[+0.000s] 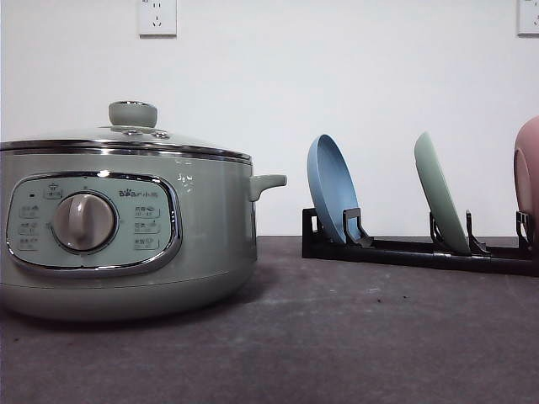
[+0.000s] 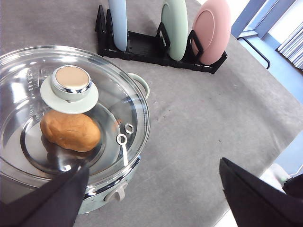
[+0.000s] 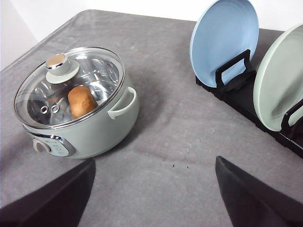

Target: Transfer potato from steamer to green plate

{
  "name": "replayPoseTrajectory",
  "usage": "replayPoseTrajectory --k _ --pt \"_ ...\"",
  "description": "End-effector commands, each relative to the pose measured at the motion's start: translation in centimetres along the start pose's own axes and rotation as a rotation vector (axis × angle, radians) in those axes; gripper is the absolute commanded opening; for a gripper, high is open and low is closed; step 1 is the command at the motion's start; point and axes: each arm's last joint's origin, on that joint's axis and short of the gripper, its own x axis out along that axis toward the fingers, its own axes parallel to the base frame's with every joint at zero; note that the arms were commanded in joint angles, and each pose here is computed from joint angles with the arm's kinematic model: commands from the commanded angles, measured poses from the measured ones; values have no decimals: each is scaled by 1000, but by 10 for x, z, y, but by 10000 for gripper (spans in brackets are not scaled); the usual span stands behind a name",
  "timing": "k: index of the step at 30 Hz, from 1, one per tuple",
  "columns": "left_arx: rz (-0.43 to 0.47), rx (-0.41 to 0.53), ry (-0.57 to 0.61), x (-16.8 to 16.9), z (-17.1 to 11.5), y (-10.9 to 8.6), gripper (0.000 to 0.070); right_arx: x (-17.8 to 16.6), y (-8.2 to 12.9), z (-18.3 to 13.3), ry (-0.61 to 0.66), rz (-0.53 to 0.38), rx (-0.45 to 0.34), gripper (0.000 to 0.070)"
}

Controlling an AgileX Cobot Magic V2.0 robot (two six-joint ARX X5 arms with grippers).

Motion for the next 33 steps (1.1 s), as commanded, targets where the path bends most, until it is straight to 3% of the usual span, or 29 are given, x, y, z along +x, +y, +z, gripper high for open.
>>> replayPoseTrajectory --k 1,6,13,17,33 --pt "-5 26 -16 -2 5 -2 566 -2 1 5 -15 2 -2 511" --pt "-5 23 -15 -2 5 -2 566 -1 1 6 -20 1 10 511" --pt "-5 19 -15 -2 5 -2 566 13 -9 19 -66 -23 108 511" --pt "-5 19 -15 -2 5 -2 566 32 -22 33 -64 -29 157 511" --pt "-5 19 -15 -2 5 -2 566 139 -93 92 52 -139 225 509"
